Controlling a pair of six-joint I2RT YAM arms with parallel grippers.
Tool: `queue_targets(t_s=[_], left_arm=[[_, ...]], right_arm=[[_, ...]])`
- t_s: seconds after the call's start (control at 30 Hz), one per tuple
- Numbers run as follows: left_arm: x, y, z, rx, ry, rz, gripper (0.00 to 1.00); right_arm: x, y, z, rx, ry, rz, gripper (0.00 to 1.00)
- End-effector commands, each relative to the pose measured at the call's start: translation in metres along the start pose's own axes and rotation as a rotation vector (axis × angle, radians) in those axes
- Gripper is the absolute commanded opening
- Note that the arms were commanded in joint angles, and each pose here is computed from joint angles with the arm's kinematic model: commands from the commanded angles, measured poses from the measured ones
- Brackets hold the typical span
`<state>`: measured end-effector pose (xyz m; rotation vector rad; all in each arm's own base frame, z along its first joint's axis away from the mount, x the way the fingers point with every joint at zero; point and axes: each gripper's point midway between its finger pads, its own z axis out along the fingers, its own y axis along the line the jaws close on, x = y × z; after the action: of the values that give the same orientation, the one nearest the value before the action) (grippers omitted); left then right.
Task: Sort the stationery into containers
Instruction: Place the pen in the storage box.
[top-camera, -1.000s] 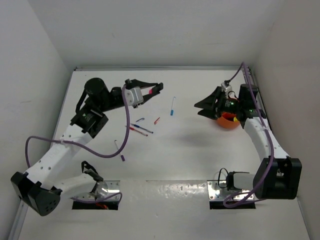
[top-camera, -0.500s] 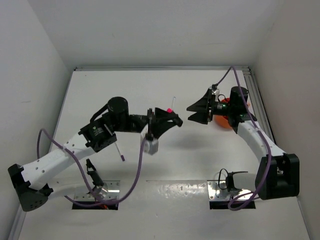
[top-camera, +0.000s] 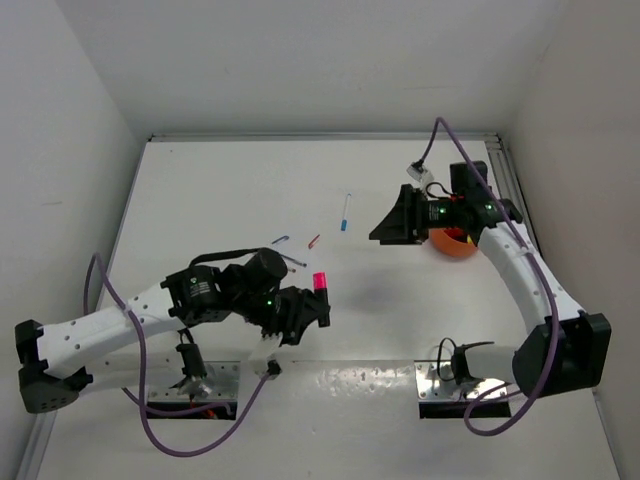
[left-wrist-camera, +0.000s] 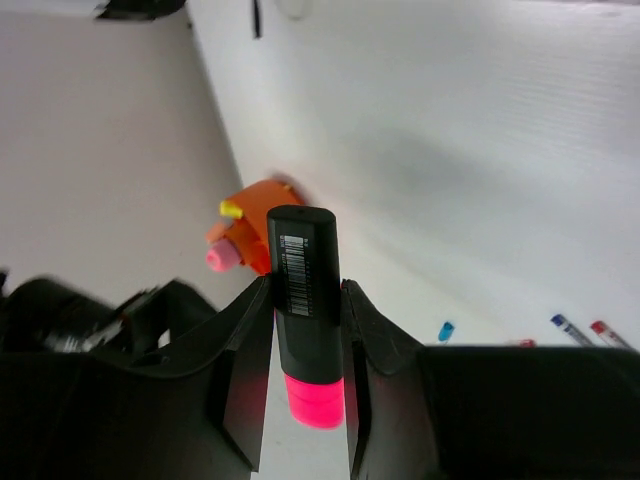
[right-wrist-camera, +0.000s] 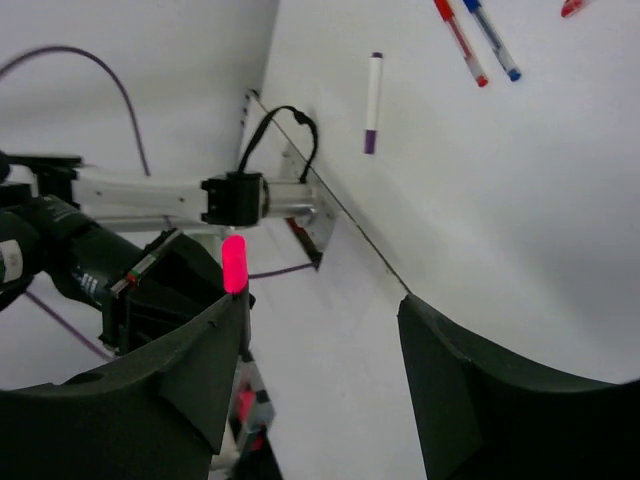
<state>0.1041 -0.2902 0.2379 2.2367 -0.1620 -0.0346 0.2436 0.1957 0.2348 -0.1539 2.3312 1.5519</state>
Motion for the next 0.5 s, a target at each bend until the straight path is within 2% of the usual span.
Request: queue_targets(t_s=[0.0,0.07,0.27,0.43,0.47], left_arm=[[-0.017,0.001,0.001,0.094,-0.047,0.402,0.0],[-0.021,-0.005,0.004,0.12,-0.06,0.433,0.0],[-0.039,-0.018,0.012,0.189,-0.133,0.521,0.0],[-0.043,-0.02,0.022,0.256,-0.171,0.58,0.0],[-0.042,-0.022,0.026,0.27,-0.172,0.582,0.0]], right_arm=[[0.015,-0.017,-0.005,0.176,0.068,-0.188,0.63],[0.019,-0.019,-0.005,0.182,0.102,-0.167,0.62],[0.041,-0.02,0.004,0.197,0.216,-0.252,0.56],[0.065,-0.017,0.013,0.163,0.301,-0.25,0.56],[0.069,-0.016,0.013,0.153,0.319,-0.251,0.59]])
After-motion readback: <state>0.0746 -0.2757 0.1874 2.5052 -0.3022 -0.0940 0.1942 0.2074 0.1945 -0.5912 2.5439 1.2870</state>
